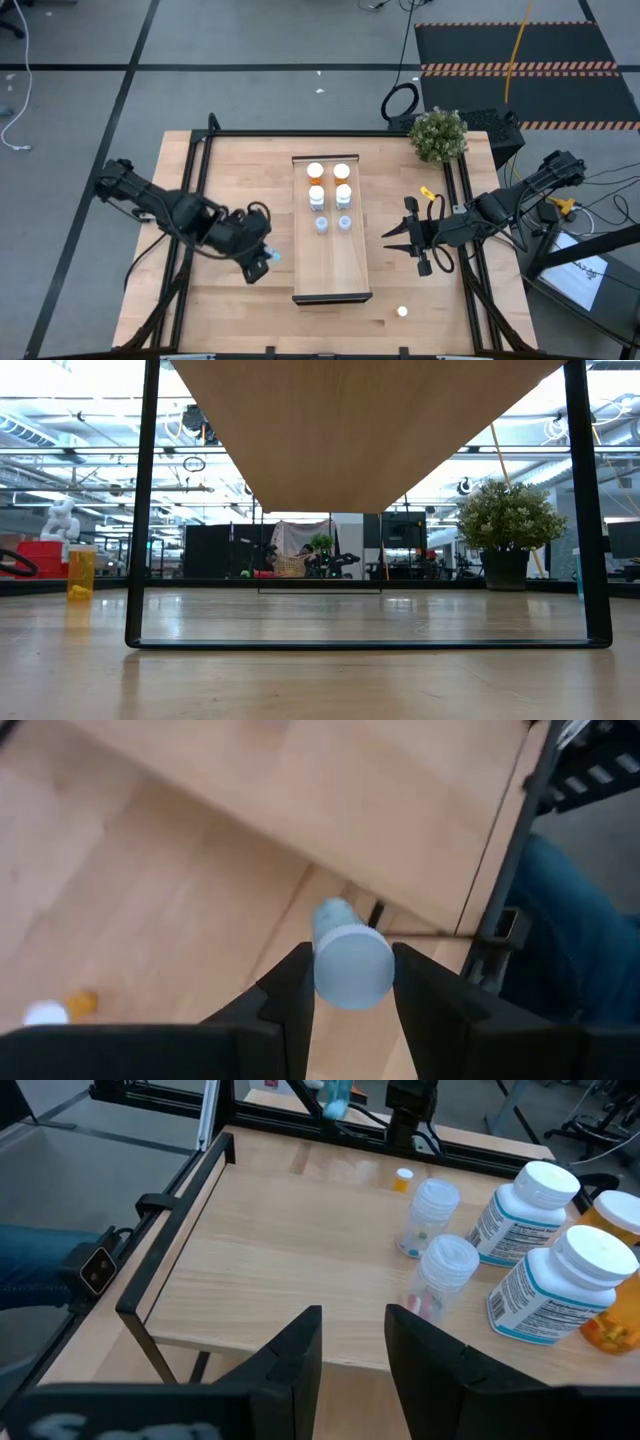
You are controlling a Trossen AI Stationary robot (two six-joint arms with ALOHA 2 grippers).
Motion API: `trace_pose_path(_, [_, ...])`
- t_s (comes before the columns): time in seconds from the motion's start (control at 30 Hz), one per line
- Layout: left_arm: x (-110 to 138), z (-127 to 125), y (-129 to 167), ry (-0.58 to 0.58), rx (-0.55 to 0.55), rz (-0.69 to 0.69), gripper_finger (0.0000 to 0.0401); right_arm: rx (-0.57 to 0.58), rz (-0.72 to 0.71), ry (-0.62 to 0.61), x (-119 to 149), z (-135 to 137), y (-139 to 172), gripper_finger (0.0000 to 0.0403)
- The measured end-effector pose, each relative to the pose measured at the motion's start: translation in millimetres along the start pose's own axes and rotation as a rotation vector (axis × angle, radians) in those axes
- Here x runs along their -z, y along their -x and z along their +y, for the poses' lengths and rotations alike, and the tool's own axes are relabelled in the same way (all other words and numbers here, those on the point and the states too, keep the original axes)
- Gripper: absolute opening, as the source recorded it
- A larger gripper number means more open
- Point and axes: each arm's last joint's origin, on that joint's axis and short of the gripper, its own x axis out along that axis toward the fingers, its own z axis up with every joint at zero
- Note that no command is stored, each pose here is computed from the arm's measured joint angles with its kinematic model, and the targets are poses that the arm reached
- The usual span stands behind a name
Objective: Pick and place medicine bottles onto shelf by color
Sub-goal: Put the bottom blue pill bottle on the shelf
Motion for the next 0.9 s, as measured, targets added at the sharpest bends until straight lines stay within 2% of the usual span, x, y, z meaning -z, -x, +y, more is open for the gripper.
trace_pose_path(0.23, [-26, 6, 15, -0.058, 0.032, -0.073, 0.0124, 0.002, 0.012, 0.005, 1, 0, 0, 0.0105])
trace_pose_path(0.47, [-46, 4, 25, -0.105, 0.128, -0.174, 0.0124, 0.002, 0.012, 0.005, 1, 0, 0, 0.0105])
trace_pose_path(0.9, [-61, -5, 45, -0.211, 0.215, -0.319, 0.0124, 0.003, 0.013, 0.005, 1, 0, 0, 0.0105])
